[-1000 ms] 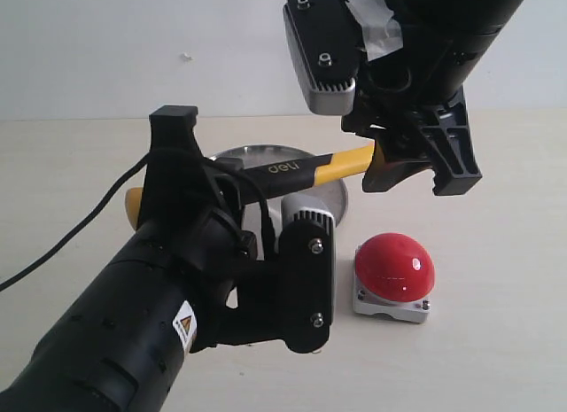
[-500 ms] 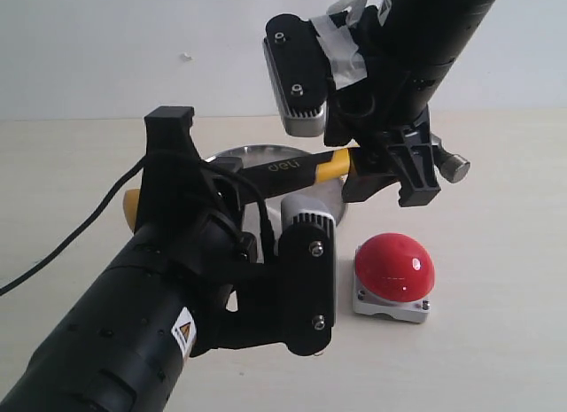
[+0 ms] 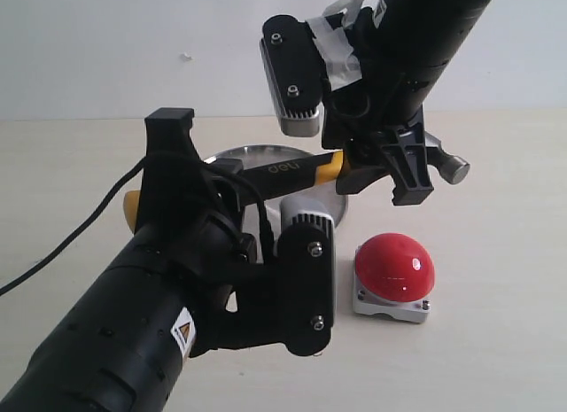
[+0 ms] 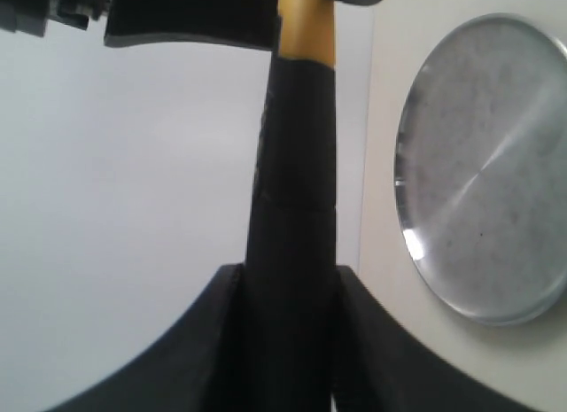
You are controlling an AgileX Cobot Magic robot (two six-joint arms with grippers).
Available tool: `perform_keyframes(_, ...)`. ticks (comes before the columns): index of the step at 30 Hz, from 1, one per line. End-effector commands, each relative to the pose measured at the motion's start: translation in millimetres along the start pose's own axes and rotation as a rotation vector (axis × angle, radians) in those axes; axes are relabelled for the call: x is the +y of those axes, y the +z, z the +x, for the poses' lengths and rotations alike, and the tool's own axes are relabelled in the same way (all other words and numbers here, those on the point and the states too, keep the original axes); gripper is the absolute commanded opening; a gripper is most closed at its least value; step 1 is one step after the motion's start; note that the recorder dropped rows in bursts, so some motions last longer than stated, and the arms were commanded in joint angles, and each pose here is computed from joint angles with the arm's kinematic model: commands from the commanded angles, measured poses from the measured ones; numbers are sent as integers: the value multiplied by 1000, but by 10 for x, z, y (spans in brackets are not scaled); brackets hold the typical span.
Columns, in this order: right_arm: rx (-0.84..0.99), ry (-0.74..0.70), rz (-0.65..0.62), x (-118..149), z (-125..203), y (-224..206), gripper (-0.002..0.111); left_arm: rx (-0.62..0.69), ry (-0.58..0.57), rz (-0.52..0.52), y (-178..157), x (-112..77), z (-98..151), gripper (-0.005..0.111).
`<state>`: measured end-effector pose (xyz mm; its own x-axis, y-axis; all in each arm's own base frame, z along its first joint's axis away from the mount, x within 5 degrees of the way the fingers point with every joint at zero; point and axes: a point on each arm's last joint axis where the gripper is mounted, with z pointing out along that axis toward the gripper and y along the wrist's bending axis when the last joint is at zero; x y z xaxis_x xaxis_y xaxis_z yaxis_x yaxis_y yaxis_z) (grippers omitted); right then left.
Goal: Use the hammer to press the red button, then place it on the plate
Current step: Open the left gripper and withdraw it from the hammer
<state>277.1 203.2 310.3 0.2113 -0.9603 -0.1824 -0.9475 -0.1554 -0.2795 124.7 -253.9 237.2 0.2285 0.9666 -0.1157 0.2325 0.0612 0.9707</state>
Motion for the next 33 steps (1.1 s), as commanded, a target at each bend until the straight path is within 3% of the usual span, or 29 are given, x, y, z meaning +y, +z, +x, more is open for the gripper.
perform_keyframes(1,-1,-9,17,-18,18,9,50,-2,-39,-85,-18,119,-5,0)
perform_keyframes(9,5,-21,4,-37,14,93,43,-5,-37,-81,-18,116,-7,0)
perform_keyframes(11,9,-24,1,-47,14,128,33,-5,-37,-81,-18,116,-7,0)
perform_keyframes(15,9,-80,6,-57,12,143,0,-5,-37,-81,-18,116,-7,0)
perform_keyframes(23,21,-106,30,-63,27,95,0,-4,-37,-82,-18,116,-7,0)
perform_keyframes(33,43,-101,180,-101,71,-170,0,21,-99,-126,-43,202,41,0)
